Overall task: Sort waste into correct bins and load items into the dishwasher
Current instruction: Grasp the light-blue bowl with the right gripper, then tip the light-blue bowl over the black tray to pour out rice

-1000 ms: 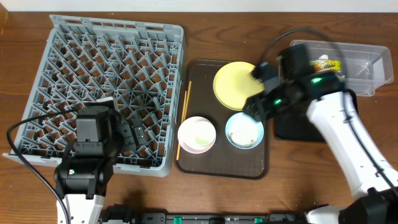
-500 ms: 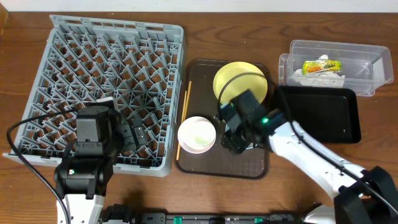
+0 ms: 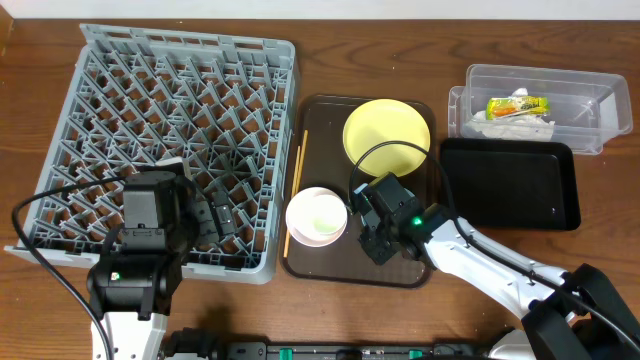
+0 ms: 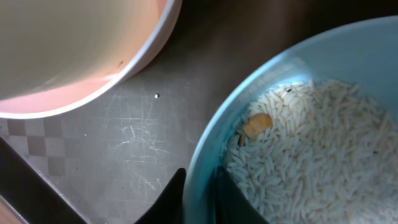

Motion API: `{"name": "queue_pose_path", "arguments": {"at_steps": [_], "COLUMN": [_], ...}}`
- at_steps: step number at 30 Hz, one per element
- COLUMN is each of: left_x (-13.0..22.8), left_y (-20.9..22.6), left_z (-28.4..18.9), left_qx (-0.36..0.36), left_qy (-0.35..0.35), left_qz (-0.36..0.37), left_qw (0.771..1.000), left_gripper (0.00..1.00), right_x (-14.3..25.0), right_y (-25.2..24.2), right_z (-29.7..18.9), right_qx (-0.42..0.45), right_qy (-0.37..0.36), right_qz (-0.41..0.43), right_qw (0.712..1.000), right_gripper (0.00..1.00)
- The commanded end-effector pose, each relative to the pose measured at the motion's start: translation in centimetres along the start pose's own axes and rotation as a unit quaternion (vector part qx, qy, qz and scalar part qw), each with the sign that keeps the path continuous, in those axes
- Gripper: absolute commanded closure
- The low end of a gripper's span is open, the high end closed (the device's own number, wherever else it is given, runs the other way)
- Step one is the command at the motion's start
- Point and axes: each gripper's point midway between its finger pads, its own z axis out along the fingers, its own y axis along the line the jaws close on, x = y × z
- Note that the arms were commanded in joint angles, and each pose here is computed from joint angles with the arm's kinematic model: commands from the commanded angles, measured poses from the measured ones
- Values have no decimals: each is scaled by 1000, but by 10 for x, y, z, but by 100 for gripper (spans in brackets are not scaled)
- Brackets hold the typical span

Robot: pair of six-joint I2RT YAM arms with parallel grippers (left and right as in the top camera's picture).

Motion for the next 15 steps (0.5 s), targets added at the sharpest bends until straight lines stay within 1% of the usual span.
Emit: {"name": "queue_pose_path", "arguments": {"at_steps": [1,2,7,11,15], "left_x": [-7,-7,-7,-7,-7], "left_y": [-1,-1,-1,-1,-1], "left_z": [-5,-5,-5,-5,-5], "left_qx": [2,2,2,2,2], "left_qy": [-10,-10,-10,-10,-10], "left_qz": [1,1,1,1,1], "left_qw": [1000,1000,1000,1000,1000], "left_gripper": [1,1,1,1,1], "right_x": [-3,-8,-46,-76,-94], "right_y": [2,2,0,-17,-47], "right_z": [-2,-5,-44,-85,-119], "right_qx": [3,3,5,13,-4], "right_qy": [-3,-6,-44,-92,-144], "right_qz": [9,13,21,46,106], "right_qw": [1000,1000,999,995,984], "right_gripper": [94,99,99,99,99]}}
